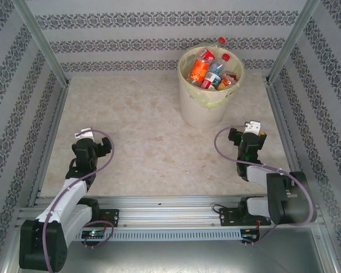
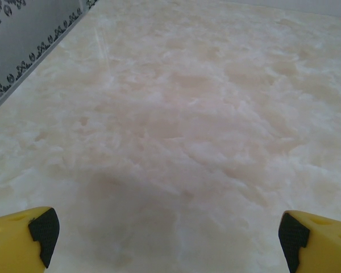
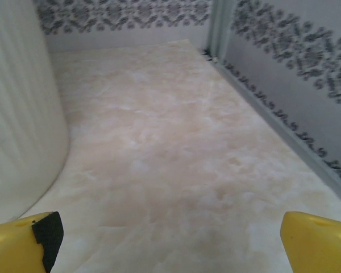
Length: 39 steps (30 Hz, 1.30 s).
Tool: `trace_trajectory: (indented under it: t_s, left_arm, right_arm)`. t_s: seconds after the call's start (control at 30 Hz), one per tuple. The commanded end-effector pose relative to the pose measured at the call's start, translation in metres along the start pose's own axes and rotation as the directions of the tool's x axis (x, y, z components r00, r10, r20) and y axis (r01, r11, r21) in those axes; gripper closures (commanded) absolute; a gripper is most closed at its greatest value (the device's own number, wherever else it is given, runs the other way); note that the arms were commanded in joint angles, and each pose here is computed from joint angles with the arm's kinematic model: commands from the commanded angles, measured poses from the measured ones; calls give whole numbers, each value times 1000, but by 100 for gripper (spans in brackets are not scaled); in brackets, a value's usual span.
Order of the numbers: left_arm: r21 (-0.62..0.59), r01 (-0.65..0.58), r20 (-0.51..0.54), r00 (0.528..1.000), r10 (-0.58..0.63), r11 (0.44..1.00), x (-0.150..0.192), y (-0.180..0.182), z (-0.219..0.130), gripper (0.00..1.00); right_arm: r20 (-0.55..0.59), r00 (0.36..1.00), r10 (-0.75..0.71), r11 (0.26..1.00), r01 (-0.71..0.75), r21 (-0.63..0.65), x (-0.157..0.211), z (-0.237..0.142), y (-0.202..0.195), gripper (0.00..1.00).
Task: Put the plastic bottles in the bin
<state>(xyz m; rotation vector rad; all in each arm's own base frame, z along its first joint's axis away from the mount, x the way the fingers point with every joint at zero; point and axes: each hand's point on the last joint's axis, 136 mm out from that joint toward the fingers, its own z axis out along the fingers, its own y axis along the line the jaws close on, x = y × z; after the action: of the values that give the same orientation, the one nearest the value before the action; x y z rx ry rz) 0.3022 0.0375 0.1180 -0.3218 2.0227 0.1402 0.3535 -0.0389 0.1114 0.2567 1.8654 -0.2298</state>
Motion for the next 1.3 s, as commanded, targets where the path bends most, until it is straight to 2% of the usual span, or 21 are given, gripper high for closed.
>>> trace_trajectory:
  t_s: [0.0,0.1,0.27,0.37,0.47,0.5,0.6,0.9,1.17,1.27]
  left_arm:
    - [-3,6,94,996,-6,1000,-19,1,6,0]
    - [0,1,105,994,-1,1000,-23,-1,10,0]
    - [-4,-5,148,989,6,1000,-24,-1,20,0]
    - [0,-18,129,991,18,1000,-20,-5,33,0]
    - [14,-22,146,989,20,1000,-23,-9,39,0]
    - [14,-27,151,988,25,1000,-24,-10,41,0]
    - [48,-57,180,982,47,997,-26,-17,44,0]
    - [106,-85,229,972,58,991,-33,-30,56,0]
    - [80,-44,271,962,20,996,-16,-19,72,0]
    - [84,-56,176,984,40,995,-11,-23,81,0]
  right_arm:
    - [65,998,-14,998,18,-59,-17,7,18,2]
    - [63,998,3,997,1,-73,-13,13,19,2]
    - [-14,1000,21,994,-22,-106,-14,30,20,2]
    - [0,1000,7,992,-7,-130,-15,27,25,2]
    - [11,997,-77,936,76,-344,-1,25,64,2]
    - [49,998,-49,937,63,-344,-6,24,63,2]
    - [2,1000,22,978,-21,-205,-5,30,33,2]
    - [12,1000,-9,986,11,-167,-6,31,34,2]
    - [10,1000,-15,986,16,-163,-5,31,34,2]
    - [11,1000,-17,986,19,-166,-6,31,35,2]
